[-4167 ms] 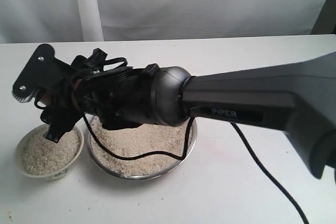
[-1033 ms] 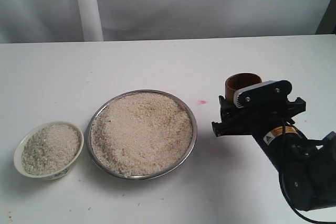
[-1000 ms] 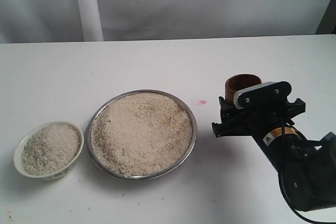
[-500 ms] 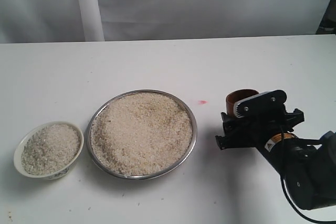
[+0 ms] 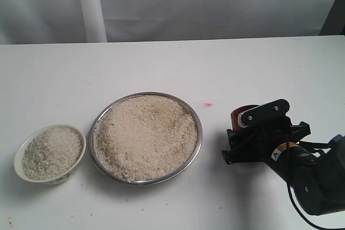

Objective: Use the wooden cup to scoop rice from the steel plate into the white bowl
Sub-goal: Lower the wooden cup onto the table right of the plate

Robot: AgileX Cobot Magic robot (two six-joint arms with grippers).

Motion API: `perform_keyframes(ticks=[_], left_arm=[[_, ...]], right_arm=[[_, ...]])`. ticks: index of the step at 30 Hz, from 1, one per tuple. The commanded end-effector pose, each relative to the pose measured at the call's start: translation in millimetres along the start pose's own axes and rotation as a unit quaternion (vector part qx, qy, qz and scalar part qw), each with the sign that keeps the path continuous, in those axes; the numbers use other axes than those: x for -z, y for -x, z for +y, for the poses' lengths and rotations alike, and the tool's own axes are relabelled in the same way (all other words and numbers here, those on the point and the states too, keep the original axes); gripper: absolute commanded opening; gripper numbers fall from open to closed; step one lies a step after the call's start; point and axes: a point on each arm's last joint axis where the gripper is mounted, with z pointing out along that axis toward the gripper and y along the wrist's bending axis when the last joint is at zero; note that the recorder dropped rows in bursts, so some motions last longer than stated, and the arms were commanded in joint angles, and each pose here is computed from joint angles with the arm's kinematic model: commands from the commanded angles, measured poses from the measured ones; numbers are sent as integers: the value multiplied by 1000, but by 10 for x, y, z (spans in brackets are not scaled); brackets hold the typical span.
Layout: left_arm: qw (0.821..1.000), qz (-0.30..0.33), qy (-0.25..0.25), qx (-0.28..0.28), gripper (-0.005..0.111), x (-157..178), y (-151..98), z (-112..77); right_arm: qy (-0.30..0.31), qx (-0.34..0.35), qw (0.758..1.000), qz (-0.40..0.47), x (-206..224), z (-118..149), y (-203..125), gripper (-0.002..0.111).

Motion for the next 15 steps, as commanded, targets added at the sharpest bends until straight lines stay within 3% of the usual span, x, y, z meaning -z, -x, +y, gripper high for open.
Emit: perform_keyframes(ticks=[1,4,9,12,15], left_arm=[[1000,-5,-3,5,0,5,15,-5],[1000,-5,-3,5,0,5,15,-5],[1000,-5,-3,5,0,5,15,-5],[1000,-5,-3,5,0,5,15,-5],[1000,-5,-3,5,0,5,15,-5]], right_arm=[[9,6,1000,-8,-7,15,24,1],[12,9,1000,-9,-7,22,26,23],[10,9,1000,-17,-6,18,41,75],[8,8,1000,-28,-6,14,59,83],[6,8,999,-34,-5,11,71,85]])
